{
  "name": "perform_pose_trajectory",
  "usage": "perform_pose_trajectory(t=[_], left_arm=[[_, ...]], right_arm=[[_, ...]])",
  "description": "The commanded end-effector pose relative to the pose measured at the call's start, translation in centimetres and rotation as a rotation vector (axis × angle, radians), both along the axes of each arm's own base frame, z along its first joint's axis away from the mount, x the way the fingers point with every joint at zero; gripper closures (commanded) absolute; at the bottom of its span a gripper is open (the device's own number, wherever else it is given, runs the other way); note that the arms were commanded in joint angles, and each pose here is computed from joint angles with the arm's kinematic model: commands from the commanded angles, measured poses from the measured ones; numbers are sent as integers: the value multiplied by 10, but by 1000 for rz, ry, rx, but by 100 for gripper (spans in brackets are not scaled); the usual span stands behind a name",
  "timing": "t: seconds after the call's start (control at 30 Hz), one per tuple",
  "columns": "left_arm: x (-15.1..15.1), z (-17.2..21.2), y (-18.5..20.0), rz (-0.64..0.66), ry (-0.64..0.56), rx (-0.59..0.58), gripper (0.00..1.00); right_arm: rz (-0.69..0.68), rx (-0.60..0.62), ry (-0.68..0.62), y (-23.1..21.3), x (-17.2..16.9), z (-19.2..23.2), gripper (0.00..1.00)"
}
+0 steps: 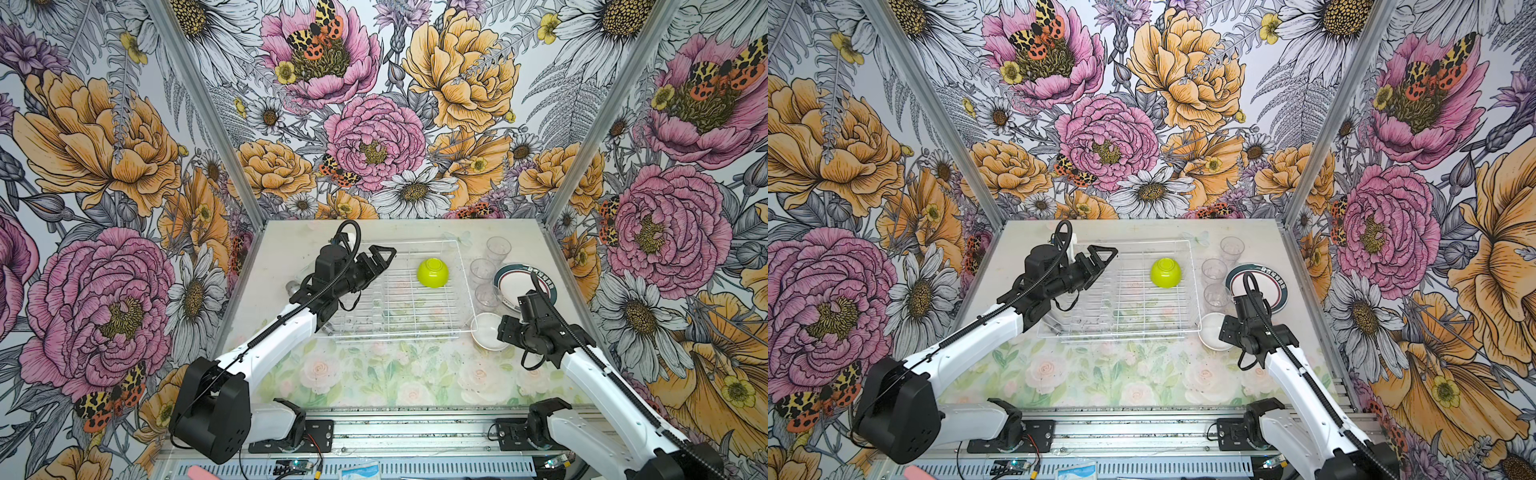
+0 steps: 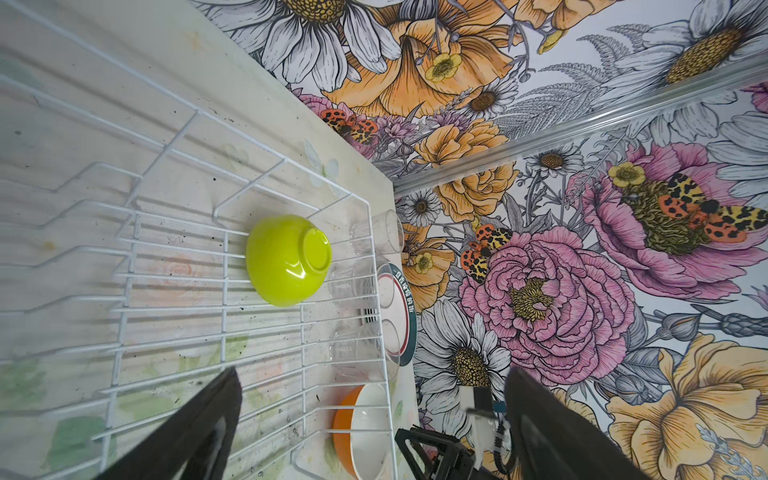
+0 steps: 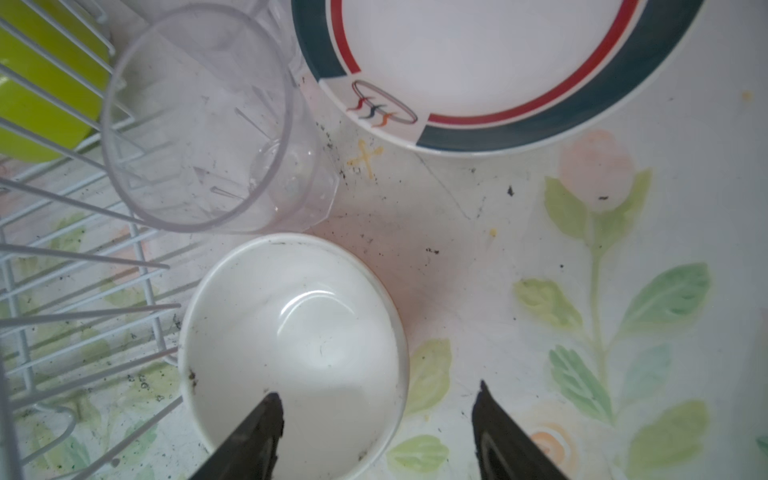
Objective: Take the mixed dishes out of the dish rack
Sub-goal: 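Lower the orange bowl upside down beside the glasses and open the right gripper, then raise the right gripper away while the left gripper moves toward the lime-green bowl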
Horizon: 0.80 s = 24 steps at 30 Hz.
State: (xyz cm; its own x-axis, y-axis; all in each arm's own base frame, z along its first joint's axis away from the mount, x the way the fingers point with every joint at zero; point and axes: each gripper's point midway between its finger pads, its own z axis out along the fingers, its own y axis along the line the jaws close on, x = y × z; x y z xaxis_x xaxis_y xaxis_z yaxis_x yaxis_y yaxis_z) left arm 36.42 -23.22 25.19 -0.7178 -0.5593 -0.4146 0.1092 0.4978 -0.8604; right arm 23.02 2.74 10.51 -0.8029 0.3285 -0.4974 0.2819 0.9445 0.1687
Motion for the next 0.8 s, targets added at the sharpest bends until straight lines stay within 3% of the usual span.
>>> perform_pose_trajectory(t=[0.0,0.1,0.37,0.53,0.77], left_arm=[[4,9,-7,-28,-51,59,1],[12,9,-15,-53,-71,84,1],[39,-17,-31,-71,-42,143,1],[57,-44,-42,-78,11,170,1],[76,-74,-64,-122,74,173,1]], right_arm=[[-38,-54,-140,-13,12,36,23],[-12,-35,-210,-9,13,53,20],[86,164,-466,21,10,95,14],[128,261,-521,35,3,95,13],[117,290,-569,34,-4,94,12]])
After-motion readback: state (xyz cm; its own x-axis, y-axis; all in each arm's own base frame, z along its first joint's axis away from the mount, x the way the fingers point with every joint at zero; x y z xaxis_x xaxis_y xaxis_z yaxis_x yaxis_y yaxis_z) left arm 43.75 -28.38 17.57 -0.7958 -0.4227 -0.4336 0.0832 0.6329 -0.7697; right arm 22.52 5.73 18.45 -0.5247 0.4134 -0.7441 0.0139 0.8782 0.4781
